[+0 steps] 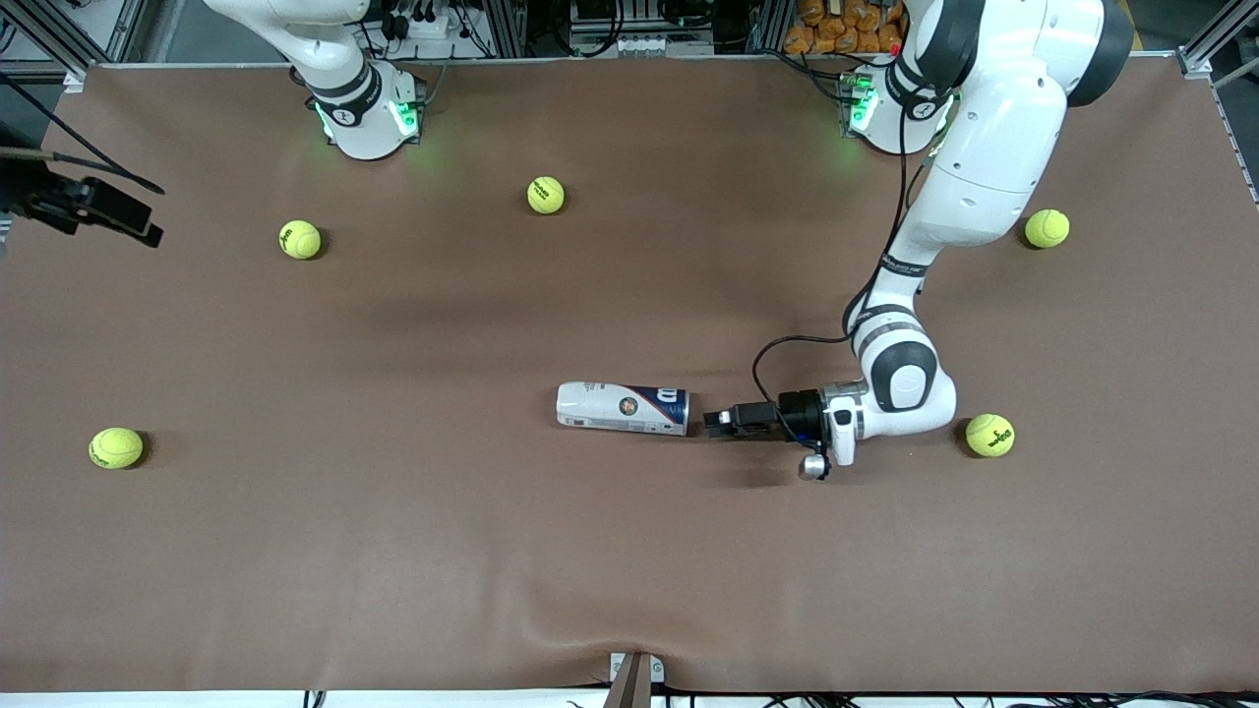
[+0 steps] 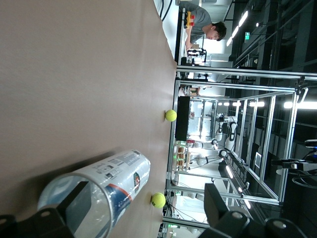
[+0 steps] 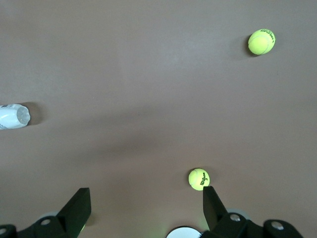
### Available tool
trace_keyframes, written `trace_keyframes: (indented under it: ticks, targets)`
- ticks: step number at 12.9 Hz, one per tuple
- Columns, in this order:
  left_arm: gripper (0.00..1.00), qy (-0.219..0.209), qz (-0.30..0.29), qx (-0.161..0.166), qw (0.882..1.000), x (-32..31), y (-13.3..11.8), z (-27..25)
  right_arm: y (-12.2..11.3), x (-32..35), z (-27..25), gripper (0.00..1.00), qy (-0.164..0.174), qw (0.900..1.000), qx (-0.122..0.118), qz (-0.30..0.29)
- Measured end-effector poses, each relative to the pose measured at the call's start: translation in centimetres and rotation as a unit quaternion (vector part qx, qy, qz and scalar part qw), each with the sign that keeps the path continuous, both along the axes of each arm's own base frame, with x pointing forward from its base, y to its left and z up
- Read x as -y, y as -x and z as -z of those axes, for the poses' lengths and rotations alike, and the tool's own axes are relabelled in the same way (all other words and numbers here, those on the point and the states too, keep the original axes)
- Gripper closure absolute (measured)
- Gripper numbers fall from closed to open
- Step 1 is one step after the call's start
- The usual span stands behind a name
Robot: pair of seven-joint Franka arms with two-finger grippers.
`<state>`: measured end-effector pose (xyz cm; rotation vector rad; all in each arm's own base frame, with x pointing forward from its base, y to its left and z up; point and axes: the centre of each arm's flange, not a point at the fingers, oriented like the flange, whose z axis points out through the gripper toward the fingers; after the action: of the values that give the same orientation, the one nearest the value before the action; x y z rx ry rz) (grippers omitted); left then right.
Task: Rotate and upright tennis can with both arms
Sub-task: 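Move the left gripper to the end of the lying can, then close the left gripper on the can's end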
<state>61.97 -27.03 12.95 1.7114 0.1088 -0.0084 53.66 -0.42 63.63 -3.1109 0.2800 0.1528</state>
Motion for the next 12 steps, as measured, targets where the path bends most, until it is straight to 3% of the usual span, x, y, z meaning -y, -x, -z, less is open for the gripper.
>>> trace_keyframes:
  ticks: [4, 6, 12]
  targets:
    - [0.0, 0.004, 0.004, -0.013, 1.0, 2.1, 1.3, 1.2, -0.9, 0.1, 1.3, 0.0, -0.001, 1.0, -0.011, 0.0]
    - [0.0, 0.002, 0.005, -0.018, 1.0, 2.2, 1.7, 1.7, -1.1, 0.4, -0.1, 0.0, -0.001, 1.0, -0.002, 0.003]
    - [0.69, 0.002, 0.015, -0.014, 1.0, 3.2, 2.3, 1.8, -1.1, 0.5, -1.5, 0.0, -0.001, 1.0, 0.015, 0.003]
